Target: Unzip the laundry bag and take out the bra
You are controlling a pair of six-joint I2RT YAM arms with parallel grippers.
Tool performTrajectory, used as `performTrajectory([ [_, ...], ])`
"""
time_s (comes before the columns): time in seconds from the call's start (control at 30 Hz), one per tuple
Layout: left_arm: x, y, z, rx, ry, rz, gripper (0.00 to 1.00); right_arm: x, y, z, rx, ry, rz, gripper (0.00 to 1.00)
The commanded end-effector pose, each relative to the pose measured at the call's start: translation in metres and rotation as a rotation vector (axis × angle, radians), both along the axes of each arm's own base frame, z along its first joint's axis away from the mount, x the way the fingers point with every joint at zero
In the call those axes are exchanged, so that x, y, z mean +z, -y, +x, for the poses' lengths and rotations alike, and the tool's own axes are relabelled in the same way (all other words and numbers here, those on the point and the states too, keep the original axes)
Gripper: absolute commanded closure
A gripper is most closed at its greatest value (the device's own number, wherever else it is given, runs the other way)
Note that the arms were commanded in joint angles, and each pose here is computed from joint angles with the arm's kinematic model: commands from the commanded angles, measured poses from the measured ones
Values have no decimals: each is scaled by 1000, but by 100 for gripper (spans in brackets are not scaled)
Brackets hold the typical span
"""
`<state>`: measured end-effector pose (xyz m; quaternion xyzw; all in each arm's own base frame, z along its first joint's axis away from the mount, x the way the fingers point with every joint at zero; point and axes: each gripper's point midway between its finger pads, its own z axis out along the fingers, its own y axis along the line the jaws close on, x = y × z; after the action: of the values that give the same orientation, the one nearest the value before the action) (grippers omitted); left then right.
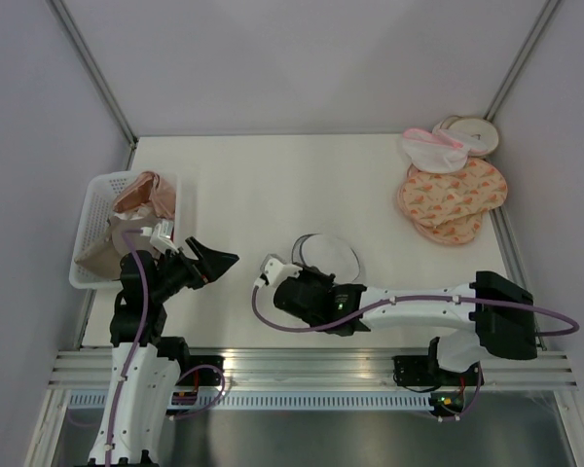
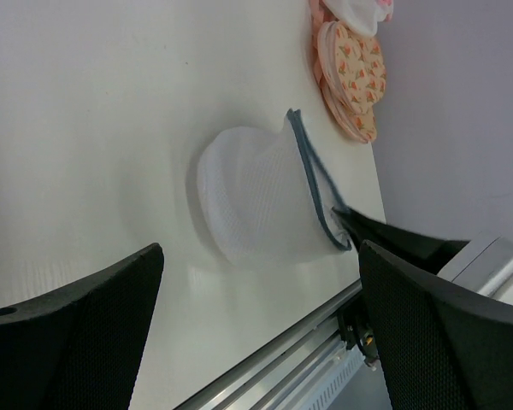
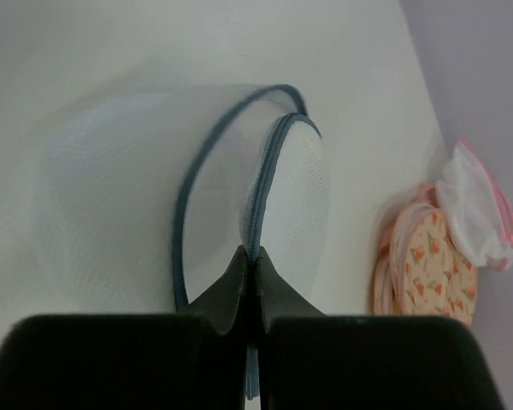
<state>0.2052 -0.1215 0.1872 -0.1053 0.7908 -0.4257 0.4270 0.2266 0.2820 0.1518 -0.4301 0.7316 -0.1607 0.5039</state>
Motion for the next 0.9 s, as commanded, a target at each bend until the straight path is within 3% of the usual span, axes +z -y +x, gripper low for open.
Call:
performTrajectory([
  [0.0, 3, -1, 2, 10, 15, -1, 2, -45, -12, -35, 178, -156, -131, 100],
  [0.1, 3, 1, 2, -6, 15, -6, 2, -58, -17, -46, 207, -190, -134, 98],
  [0.2, 6, 5, 0, -35, 33, -15, 0, -55, -16, -42, 178, -153, -133, 84],
  [0.33, 17, 12, -4, -90, 76, -30, 0, -27, -17, -32, 87, -85, -73, 52],
  [0.37, 19, 13, -4, -99, 85, -30, 0, -16, -13, -29, 42, -63, -43, 49],
  [0.4, 23, 15, -5, -118, 97, -32, 0, -3, -17, -28, 28, -56, 8, 36],
  [0.43, 24, 16, -6, -127, 99, -32, 0, 5, -18, -28, 19, -51, 50, 3],
  [0.6, 30, 20, -8, -157, 117, -33, 0, 68, -5, -26, -81, -44, 429, 2],
  [0.67, 27, 19, -8, -152, 108, -35, 0, 76, 6, -23, -108, -75, 498, 2],
  [0.87, 15, 19, -7, -141, 83, -38, 0, 39, 3, -35, -173, -231, 614, 2],
])
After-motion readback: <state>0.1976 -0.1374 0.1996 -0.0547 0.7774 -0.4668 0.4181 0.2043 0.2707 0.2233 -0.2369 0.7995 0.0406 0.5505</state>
